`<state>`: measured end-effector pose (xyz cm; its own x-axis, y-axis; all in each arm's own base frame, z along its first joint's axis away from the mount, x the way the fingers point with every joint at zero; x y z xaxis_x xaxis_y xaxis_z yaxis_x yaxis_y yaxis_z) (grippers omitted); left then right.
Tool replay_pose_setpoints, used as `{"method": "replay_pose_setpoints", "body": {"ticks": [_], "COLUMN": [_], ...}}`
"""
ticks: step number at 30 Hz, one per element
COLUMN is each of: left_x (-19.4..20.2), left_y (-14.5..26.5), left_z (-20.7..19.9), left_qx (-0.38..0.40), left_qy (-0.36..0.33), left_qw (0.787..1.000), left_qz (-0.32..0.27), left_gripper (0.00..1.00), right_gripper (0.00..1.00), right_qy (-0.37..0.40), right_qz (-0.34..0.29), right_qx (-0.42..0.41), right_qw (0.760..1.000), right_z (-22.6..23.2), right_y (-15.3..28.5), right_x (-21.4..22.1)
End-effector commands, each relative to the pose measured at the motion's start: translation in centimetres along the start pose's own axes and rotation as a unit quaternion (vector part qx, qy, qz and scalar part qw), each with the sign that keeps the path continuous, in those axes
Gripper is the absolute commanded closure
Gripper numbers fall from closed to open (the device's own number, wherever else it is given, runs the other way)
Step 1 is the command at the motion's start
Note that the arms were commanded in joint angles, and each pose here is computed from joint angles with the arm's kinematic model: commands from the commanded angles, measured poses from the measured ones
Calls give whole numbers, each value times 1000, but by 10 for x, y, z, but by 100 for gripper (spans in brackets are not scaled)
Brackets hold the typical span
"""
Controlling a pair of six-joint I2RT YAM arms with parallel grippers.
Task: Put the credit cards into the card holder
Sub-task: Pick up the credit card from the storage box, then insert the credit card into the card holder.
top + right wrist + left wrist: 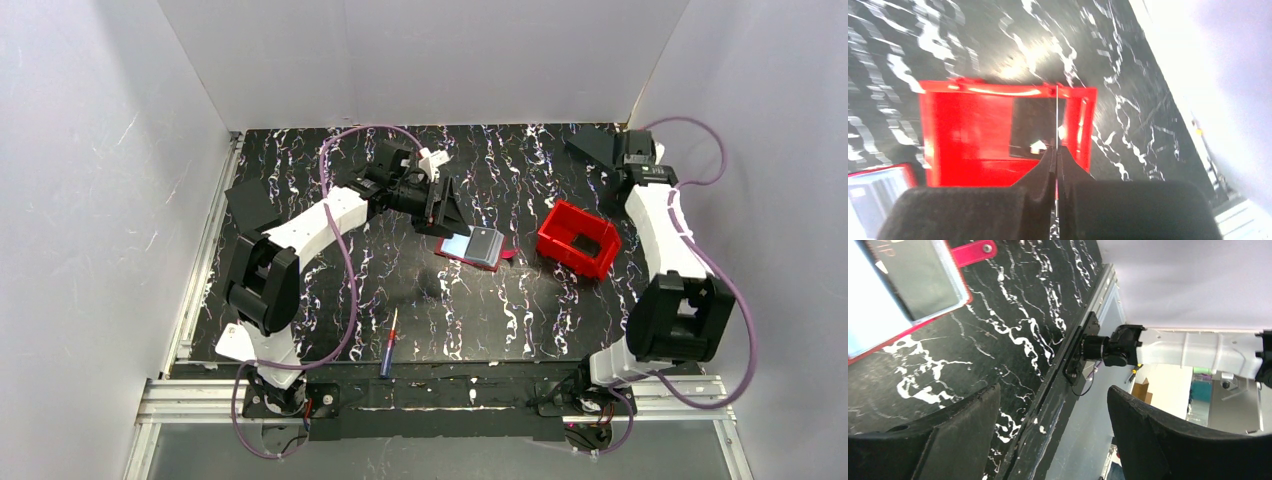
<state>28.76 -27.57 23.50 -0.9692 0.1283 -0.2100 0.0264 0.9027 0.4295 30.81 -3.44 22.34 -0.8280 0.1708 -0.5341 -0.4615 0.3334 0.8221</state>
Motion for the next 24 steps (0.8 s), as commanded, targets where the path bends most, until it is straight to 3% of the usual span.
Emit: {"method": "replay_pose_setpoints", "body": {"ticks": [1, 4, 7, 11, 15, 18, 24], "left_x": [-7, -11, -17, -30, -39, -44, -48], "left_y": [5, 1, -4, -9, -20, -30, -42], "left_z": [25, 38, 49, 67, 79, 88, 101], "left_qx": [-45, -68, -81, -82, -78, -67, -103], "left_qy": [19, 33, 56, 100, 124, 140, 135], "left_qw": [999, 997, 995, 991, 989, 987, 984], "left_qz": [-10, -8, -15, -32, -30, -30, -48], "left_gripper": [24, 24, 27, 33, 43, 54, 56], "right_gripper": [99, 99, 99, 99, 99, 99, 99], "right_qy": [34, 69, 75, 50, 43, 38, 16], "right_qz": [-141, -167, -152, -84, -11, 14, 66], "right_qx": [-75, -183, -326, -473, -522, -523, -442], "right_qw": [987, 966, 930, 876, 852, 851, 894], "right_z": [21, 62, 110, 159, 197, 210, 225], "right_y": [78, 104, 105, 79, 49, 35, 17], "right_x": [-41, -50, -48, -27, 5, 18, 41]}}
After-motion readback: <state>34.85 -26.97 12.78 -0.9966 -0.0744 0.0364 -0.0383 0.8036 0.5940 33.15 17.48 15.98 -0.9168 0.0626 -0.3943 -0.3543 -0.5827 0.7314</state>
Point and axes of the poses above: each gripper's point midway between its finger pads, its own y axis back along the fingers, its own z axis along the line the jaws close on, x = y × z, the point moved 9 cm from there along y, back along the fingers, and after that the axes turned 11 degrees about y, right-handed, at the moved point
